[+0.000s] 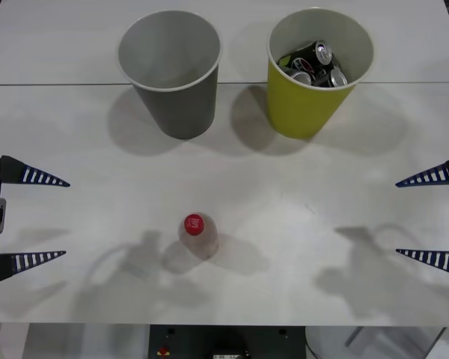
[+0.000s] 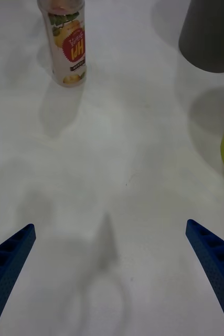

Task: Put the can into the green bin and the plastic bottle into the gray bin

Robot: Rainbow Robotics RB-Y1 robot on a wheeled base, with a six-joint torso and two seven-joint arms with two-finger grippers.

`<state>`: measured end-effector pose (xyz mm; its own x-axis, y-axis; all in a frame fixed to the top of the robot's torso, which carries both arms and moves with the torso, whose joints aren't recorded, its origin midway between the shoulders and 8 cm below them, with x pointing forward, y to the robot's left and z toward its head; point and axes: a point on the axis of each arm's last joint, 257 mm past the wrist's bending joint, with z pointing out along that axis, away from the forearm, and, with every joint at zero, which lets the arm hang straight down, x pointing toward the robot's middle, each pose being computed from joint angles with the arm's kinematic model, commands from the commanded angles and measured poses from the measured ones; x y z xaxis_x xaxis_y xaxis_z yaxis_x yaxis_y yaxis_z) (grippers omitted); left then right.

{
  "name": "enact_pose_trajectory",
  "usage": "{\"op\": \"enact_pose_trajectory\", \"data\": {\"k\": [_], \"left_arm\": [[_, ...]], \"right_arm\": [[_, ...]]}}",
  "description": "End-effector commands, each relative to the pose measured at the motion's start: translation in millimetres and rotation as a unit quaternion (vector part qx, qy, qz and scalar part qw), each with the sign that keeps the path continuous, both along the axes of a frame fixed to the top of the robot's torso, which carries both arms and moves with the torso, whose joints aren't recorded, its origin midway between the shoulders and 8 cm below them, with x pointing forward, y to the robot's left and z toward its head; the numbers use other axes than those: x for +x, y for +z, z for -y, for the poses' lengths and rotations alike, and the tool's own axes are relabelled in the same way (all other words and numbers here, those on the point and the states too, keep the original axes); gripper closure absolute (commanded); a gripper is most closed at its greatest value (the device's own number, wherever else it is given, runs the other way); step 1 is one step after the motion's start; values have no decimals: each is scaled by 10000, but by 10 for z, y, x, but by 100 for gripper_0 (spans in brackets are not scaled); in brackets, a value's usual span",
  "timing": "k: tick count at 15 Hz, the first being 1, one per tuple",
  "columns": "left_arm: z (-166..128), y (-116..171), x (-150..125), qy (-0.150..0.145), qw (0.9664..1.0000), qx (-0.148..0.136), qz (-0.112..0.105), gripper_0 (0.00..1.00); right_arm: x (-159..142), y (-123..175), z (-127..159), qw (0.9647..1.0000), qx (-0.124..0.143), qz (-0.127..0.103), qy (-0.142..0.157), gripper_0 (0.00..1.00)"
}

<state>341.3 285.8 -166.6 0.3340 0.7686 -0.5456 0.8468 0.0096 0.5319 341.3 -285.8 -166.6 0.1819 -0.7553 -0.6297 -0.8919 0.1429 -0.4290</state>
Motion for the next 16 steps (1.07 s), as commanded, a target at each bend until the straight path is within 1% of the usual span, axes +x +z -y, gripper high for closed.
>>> {"op": "enact_pose_trajectory", "data": {"k": [1, 2, 3, 4, 7, 10, 12, 13, 16], "left_arm": [[0, 0, 0, 0, 10000, 0, 0, 0], [0, 0, 0, 0, 10000, 0, 0, 0], [-91, -303, -174, 61, 9991, 88, -417, 0], [-140, -321, -177, 91, 9990, 150, -417, 0], [-112, -325, -201, 65, 9989, 124, -454, 0], [-4, -380, -258, 42, 9982, -73, -598, 0], [65, -417, -261, 96, 9972, -316, -664, 0], [106, -439, -263, 133, 9958, -523, -734, 0], [210, -506, -219, 120, 9935, -803, -800, 0]], "right_arm": [[0, 0, 0, 10000, 0, 0, 0, 0], [0, 0, 0, 10000, 0, 0, 0, 0], [0, 0, 0, 10000, 0, 0, 0, 0], [0, 0, 0, 10000, 0, 0, 0, 0], [0, 0, 0, 10000, 0, 0, 0, 0], [0, 0, 0, 10000, 0, 0, 0, 0], [0, 0, 0, 10000, 0, 0, 0, 0], [0, 0, 0, 10000, 0, 0, 0, 0], [0, 0, 0, 10000, 0, 0, 0, 0]]}}
